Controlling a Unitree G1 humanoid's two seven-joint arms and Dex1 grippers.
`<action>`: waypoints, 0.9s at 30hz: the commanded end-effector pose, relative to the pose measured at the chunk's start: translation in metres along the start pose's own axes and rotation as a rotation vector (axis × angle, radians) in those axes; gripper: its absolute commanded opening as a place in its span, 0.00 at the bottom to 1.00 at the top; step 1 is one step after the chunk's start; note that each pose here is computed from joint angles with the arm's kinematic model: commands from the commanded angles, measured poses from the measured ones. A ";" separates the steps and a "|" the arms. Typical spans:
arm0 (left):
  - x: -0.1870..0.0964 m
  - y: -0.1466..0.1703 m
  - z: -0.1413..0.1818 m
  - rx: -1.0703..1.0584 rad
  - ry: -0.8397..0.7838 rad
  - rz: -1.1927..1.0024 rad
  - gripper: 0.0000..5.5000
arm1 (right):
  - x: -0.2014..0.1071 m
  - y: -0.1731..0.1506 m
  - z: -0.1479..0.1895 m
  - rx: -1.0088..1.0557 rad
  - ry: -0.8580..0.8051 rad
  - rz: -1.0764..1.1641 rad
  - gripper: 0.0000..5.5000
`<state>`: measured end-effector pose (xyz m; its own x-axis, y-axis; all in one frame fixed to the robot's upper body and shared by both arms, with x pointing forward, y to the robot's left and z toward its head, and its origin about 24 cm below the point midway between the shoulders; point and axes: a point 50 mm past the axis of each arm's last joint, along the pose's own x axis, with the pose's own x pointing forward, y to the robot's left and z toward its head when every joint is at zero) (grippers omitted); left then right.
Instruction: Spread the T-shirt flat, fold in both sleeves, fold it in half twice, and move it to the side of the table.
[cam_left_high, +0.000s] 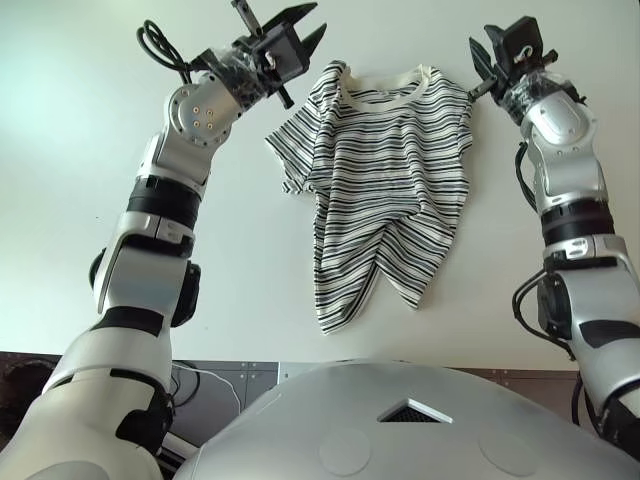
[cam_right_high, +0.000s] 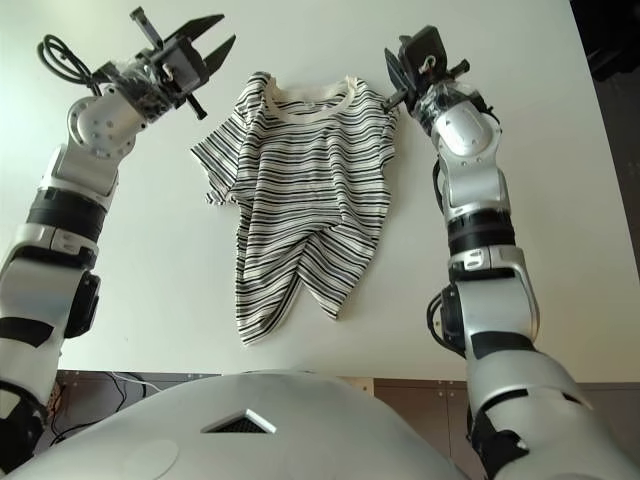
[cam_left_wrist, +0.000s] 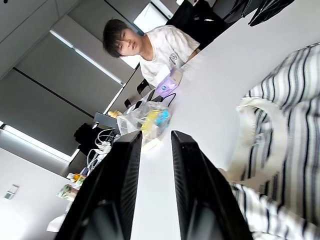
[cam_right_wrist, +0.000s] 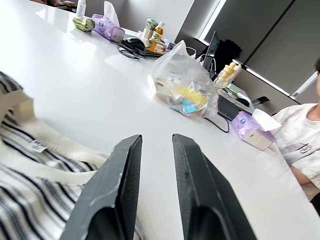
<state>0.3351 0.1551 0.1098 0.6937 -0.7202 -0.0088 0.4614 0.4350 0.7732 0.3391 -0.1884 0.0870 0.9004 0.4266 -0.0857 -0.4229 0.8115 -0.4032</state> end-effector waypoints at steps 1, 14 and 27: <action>-0.079 -0.041 0.011 -0.073 0.033 -0.265 0.19 | -0.106 0.033 0.027 0.074 0.027 0.436 0.20; -0.116 -0.092 -0.010 -0.011 0.271 -0.522 0.19 | -0.154 0.052 0.066 0.085 0.086 0.722 0.20; -0.077 -0.044 0.015 -0.261 0.134 -0.237 0.19 | -0.153 0.049 0.060 0.077 0.107 0.674 0.20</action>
<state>0.2423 0.1925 0.0895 0.5873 -0.7676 -0.2566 0.7591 0.4124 0.5037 0.1704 -0.1918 0.1344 0.4343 0.8134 -0.3869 -0.8995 0.4145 -0.1383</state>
